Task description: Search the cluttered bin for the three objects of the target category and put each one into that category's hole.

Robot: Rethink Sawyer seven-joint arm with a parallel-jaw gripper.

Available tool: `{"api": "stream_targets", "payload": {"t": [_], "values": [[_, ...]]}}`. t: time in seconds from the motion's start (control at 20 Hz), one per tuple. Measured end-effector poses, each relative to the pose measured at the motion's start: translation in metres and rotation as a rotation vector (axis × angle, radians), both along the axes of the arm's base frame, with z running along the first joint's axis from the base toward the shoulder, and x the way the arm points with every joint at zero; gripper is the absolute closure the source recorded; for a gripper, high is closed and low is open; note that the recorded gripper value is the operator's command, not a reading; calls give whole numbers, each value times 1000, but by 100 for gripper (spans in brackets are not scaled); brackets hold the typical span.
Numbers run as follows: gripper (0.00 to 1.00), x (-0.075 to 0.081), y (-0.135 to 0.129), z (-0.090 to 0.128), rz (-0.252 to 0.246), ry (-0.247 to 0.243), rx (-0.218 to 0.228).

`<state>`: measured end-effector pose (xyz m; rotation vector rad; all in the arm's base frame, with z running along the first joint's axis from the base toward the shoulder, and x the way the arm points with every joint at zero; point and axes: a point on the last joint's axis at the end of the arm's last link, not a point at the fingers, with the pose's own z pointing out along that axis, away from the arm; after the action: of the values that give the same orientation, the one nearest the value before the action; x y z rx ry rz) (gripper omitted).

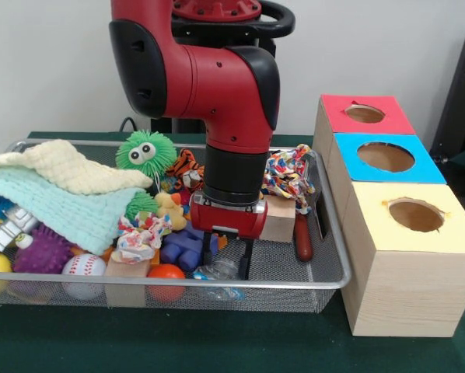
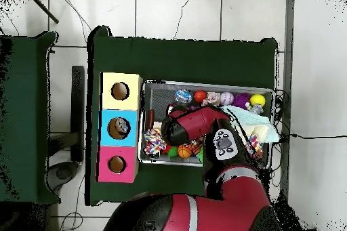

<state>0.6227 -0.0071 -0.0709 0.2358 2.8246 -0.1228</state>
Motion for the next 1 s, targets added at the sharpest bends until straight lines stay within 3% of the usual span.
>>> {"api": "stream_targets", "payload": {"t": [0.15, 0.2, 1.0], "values": [[0, 0, 0, 0, 1, -1, 0], [100, 0, 0, 0, 1, -1, 0], [100, -1, 1, 0, 11, -9, -8]]}}
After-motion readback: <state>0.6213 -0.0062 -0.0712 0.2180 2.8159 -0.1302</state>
